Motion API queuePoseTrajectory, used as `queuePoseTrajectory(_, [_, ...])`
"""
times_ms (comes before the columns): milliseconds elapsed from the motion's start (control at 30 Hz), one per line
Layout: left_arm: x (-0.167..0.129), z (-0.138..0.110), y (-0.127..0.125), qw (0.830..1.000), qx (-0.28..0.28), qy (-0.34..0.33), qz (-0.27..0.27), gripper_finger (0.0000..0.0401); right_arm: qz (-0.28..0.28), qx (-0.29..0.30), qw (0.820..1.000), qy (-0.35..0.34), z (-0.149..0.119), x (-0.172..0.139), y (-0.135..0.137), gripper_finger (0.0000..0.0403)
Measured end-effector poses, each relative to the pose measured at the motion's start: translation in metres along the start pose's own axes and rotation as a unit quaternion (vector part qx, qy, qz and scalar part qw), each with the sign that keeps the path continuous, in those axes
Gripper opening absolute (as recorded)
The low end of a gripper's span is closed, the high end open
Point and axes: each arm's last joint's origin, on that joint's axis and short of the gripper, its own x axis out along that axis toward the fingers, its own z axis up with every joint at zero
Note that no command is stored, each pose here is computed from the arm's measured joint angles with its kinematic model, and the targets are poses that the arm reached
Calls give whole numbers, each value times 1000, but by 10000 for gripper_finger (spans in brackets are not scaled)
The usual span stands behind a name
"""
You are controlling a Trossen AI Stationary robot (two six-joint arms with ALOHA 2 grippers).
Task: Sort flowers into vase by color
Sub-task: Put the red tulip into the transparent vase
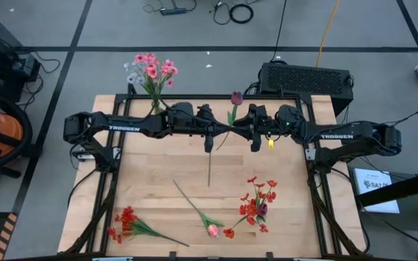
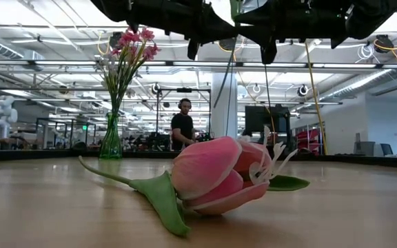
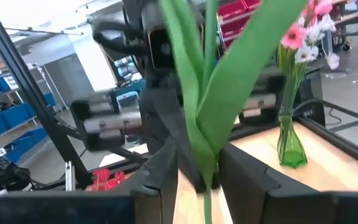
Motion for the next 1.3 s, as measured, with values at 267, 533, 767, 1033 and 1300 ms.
queuePoseTrajectory(267, [1, -2, -2, 1000, -26, 6, -1, 1, 0, -4, 1000, 4, -1, 0, 0, 40])
queuePoseTrajectory(533, [1, -4, -2, 997, -80, 17, 1, 19, -5, -13, 1000, 15, -1, -3, 1, 9])
queuePoseTrajectory(767, [-4, -1, -4, 996, -82, 21, -10, 84, -76, -39, 995, 49, 13, -39, 10, 3])
queuePoseTrajectory(1033, [-23, 20, -11, 997, -75, -9, -20, 102, -144, -49, 986, 72, 24, -104, 31, 1])
queuePoseTrajectory(1300, [-32, 21, -19, 996, -85, 13, -14, 102, -123, -17, 992, 26, 28, -165, 57, 1])
